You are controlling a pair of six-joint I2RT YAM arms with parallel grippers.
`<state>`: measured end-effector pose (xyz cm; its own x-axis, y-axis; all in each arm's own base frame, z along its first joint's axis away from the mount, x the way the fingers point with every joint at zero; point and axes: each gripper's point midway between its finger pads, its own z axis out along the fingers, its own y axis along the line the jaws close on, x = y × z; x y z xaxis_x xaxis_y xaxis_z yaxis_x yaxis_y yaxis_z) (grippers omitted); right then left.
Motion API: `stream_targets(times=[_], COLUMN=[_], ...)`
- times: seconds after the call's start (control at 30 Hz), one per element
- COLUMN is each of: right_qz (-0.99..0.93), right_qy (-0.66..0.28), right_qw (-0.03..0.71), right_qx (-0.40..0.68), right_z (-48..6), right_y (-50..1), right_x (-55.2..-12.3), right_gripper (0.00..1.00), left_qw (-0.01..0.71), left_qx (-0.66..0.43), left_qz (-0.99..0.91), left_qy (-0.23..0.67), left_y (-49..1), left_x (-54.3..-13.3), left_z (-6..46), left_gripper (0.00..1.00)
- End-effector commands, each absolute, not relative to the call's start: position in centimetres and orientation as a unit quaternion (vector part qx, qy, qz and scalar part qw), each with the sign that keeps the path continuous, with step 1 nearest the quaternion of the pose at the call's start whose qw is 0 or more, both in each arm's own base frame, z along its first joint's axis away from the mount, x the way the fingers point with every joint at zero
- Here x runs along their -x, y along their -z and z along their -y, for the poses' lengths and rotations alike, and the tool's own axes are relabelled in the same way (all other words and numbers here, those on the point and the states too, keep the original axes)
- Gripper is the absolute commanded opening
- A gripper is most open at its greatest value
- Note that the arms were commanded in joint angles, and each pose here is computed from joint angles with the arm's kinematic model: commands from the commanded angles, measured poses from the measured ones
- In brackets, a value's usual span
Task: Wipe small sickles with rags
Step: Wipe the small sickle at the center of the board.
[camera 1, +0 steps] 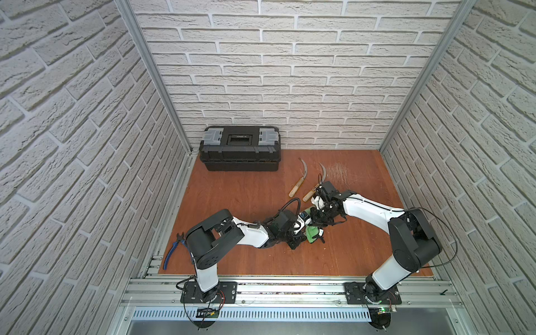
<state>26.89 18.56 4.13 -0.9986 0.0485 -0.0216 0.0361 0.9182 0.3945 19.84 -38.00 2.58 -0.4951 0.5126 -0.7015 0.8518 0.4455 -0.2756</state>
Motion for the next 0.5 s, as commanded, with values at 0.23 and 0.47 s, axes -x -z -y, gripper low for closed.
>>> stream_targets(times=[0.23,0.47], right_qz=[-0.998,-0.999], right_qy=[-0.046,-0.002], right_qw=[0.017,0.022], right_qx=[-0.04,-0.039], right_z=[-11.3,-8.1], right_y=[-0.1,-1.2], right_x=[-27.8,-28.9], right_gripper=[0.03,0.03], left_qw=[0.298,0.298], left_qx=[-0.439,-0.433], left_qz=[-0.789,-0.794], left_qy=[0.312,0.306], left_y=[-3.6,-3.4], left_x=[-19.8,-19.9], left_z=[38.0,37.3], left_gripper=[0.0,0.0])
